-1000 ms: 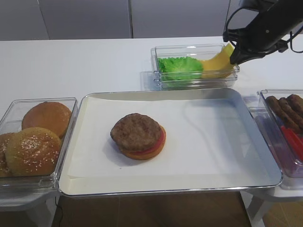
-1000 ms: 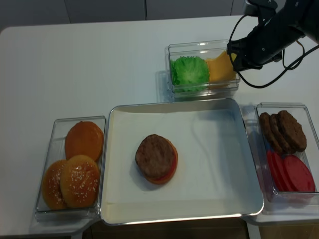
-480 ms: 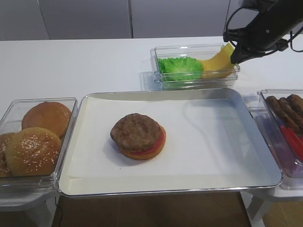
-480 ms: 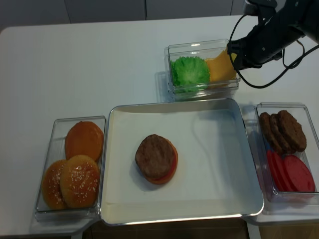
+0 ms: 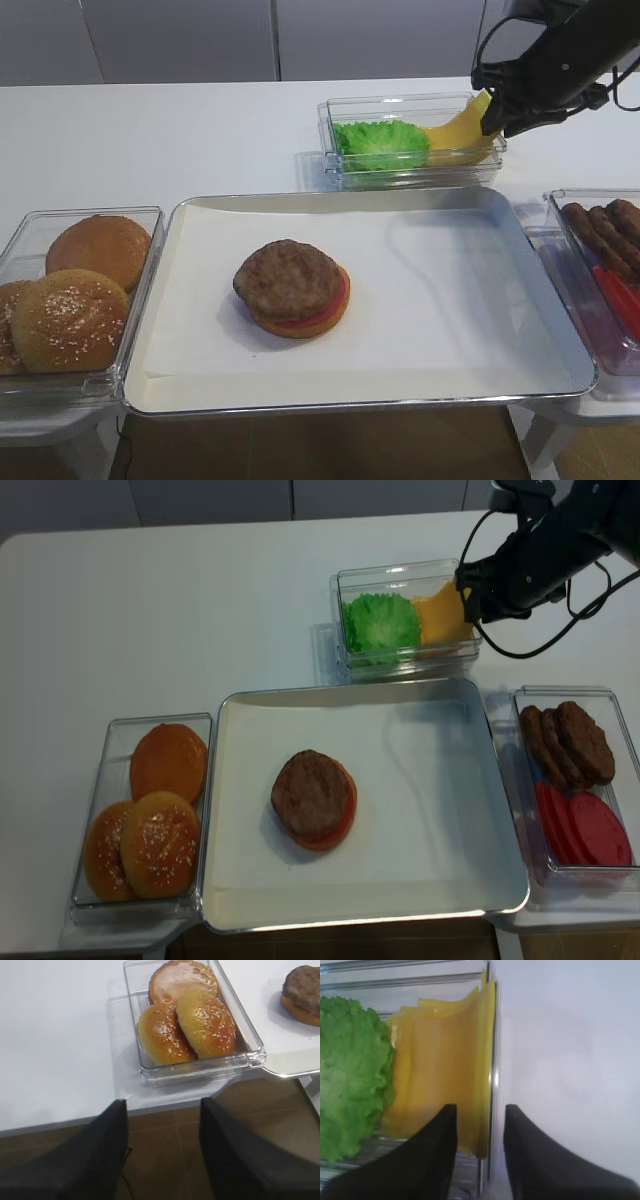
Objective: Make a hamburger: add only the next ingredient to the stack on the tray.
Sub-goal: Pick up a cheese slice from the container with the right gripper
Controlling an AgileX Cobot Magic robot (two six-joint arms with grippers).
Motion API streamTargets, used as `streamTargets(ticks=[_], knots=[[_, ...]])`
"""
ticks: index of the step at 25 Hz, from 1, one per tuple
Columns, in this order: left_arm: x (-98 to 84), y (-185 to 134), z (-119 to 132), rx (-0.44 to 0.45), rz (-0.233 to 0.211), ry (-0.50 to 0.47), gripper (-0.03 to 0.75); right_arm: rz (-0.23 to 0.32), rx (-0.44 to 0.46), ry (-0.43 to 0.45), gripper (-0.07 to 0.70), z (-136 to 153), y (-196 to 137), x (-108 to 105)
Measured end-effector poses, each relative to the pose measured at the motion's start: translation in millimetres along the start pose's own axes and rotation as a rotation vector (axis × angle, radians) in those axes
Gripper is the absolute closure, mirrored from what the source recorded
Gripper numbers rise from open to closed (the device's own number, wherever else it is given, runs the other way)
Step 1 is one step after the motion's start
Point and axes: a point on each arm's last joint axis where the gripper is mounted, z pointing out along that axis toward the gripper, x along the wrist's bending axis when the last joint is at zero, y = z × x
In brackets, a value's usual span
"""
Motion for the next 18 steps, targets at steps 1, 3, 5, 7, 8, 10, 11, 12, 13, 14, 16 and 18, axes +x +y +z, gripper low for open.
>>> streamTargets(ticks=[1, 3, 5, 7, 8, 10, 11, 12, 13, 14, 16, 18], knots=[[0.0, 0.0, 0.0, 0.000, 0.000, 0.000, 0.363, 0.000, 0.000, 0.000, 0.390, 0.0, 0.0, 0.0], [0.0, 0.0, 0.0, 0.000, 0.000, 0.000, 0.363, -0.001, -0.002, 0.000, 0.381, -0.7, 0.2, 0.3], [0.0, 0.0, 0.0, 0.000, 0.000, 0.000, 0.363, -0.002, -0.006, 0.000, 0.379, -2.4, 0.6, 0.9], [0.0, 0.0, 0.0, 0.000, 0.000, 0.000, 0.363, -0.003, -0.009, 0.001, 0.386, -4.0, 1.1, 1.4], [0.0, 0.0, 0.0, 0.000, 0.000, 0.000, 0.363, -0.004, -0.012, 0.001, 0.396, -5.0, 1.3, 1.8], [0.0, 0.0, 0.0, 0.000, 0.000, 0.000, 0.363, -0.005, -0.016, 0.001, 0.430, -6.8, 1.8, 2.4], [0.0, 0.0, 0.0, 0.000, 0.000, 0.000, 0.363, -0.005, -0.016, 0.001, 0.453, -6.8, 1.8, 2.4], [0.0, 0.0, 0.0, 0.000, 0.000, 0.000, 0.363, -0.006, -0.018, 0.001, 0.476, -7.7, 2.0, 2.7], [0.0, 0.0, 0.0, 0.000, 0.000, 0.000, 0.363, -0.006, -0.018, 0.001, 0.496, -7.7, 2.0, 2.7], [0.0, 0.0, 0.0, 0.000, 0.000, 0.000, 0.363, -0.006, -0.018, 0.001, 0.520, -7.7, 2.0, 2.7], [0.0, 0.0, 0.0, 0.000, 0.000, 0.000, 0.363, -0.006, -0.018, 0.001, 0.563, -7.7, 2.0, 2.7], [0.0, 0.0, 0.0, 0.000, 0.000, 0.000, 0.363, -0.006, -0.018, 0.001, 0.596, -7.7, 2.0, 2.7]])
